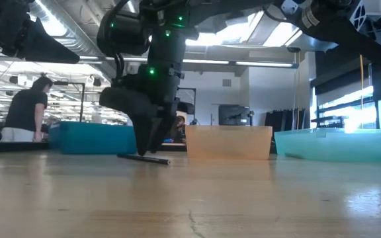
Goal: Sort crayons/erasers/pens/pencils in bins
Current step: Put the dark blue pencil into the orange bin
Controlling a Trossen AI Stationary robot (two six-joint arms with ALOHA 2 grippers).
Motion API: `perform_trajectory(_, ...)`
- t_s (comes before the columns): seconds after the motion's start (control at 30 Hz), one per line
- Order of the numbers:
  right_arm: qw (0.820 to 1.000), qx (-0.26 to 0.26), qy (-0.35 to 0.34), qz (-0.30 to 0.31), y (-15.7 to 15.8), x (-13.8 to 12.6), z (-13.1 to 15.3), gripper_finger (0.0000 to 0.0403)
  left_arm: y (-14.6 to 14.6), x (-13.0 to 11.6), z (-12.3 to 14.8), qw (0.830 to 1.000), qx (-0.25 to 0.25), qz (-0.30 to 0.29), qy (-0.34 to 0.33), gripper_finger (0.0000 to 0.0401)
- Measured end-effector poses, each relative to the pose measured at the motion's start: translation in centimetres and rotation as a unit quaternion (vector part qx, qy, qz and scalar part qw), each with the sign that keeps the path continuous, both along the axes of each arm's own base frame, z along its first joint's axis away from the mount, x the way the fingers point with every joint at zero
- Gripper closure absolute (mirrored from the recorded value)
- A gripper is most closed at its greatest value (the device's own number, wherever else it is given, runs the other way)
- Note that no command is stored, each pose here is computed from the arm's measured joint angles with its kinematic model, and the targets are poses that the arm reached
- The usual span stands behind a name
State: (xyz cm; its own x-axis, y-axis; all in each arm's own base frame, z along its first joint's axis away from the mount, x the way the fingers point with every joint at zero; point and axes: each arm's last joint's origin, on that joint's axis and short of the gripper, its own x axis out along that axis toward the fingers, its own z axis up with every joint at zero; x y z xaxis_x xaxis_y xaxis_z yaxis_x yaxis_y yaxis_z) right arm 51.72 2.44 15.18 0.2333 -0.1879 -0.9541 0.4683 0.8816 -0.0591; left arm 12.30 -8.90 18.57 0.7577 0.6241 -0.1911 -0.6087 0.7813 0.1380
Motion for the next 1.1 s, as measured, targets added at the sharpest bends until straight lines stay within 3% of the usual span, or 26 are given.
perform_trajectory(0.3, 1.000, 0.008, 0.003, 0.011, -0.1, 0.0, 0.0, 0.0300, 0.0, 0.0, 0.0, 1.000, 0.000, 0.000, 0.000, 0.0266)
perform_trajectory(0.57, 0.999, 0.032, 0.015, 0.017, 0.0, 0.3, -1.9, 0.0326, 0.0, 0.0, 0.0, 1.000, -0.002, 0.000, -0.001, 0.0266)
perform_trajectory(0.87, 0.998, 0.029, 0.036, 0.041, -0.2, 0.1, -2.2, 0.0393, 0.0, 0.0, 0.0, 1.000, -0.001, 0.000, 0.000, 0.0266)
perform_trajectory(1.1, 0.997, 0.012, 0.036, 0.065, -0.2, -0.7, 0.6, 0.0396, 0.0, 0.0, 0.0, 1.000, -0.003, 0.000, 0.000, 0.0266)
